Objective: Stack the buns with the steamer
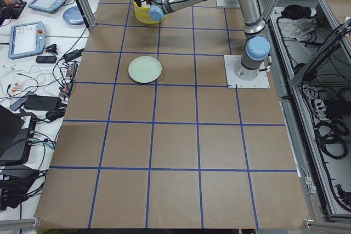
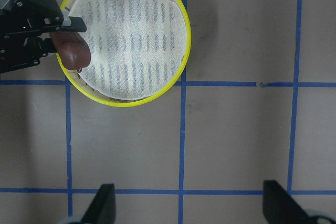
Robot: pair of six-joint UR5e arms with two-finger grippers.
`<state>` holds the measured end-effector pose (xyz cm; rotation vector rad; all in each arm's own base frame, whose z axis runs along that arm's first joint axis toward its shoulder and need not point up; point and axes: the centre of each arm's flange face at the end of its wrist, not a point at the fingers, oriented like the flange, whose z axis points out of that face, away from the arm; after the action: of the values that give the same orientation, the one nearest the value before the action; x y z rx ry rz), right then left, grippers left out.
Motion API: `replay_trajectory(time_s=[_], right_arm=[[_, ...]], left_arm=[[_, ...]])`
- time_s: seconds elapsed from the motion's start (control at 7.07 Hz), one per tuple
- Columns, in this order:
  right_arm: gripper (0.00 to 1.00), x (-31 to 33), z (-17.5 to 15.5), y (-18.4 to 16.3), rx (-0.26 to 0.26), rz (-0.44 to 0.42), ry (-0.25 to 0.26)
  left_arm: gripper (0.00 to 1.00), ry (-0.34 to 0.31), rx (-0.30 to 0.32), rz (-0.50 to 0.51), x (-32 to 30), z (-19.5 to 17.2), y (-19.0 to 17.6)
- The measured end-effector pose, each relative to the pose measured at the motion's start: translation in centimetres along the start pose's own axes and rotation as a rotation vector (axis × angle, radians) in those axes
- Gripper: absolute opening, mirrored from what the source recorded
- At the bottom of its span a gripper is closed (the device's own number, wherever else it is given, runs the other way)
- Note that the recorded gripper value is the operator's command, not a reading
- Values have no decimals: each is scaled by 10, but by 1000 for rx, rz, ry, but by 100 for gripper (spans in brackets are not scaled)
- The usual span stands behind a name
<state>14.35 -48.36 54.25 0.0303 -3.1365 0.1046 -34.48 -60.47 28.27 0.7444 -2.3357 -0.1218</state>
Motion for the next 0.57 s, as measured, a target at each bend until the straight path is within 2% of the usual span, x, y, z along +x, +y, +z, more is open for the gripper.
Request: replay_trajectory(time_s=[0.57], right_arm=[[100,1,2,-1,-3,5,-1]], left_arm=[[98,16,11,-6,10,-11,5]])
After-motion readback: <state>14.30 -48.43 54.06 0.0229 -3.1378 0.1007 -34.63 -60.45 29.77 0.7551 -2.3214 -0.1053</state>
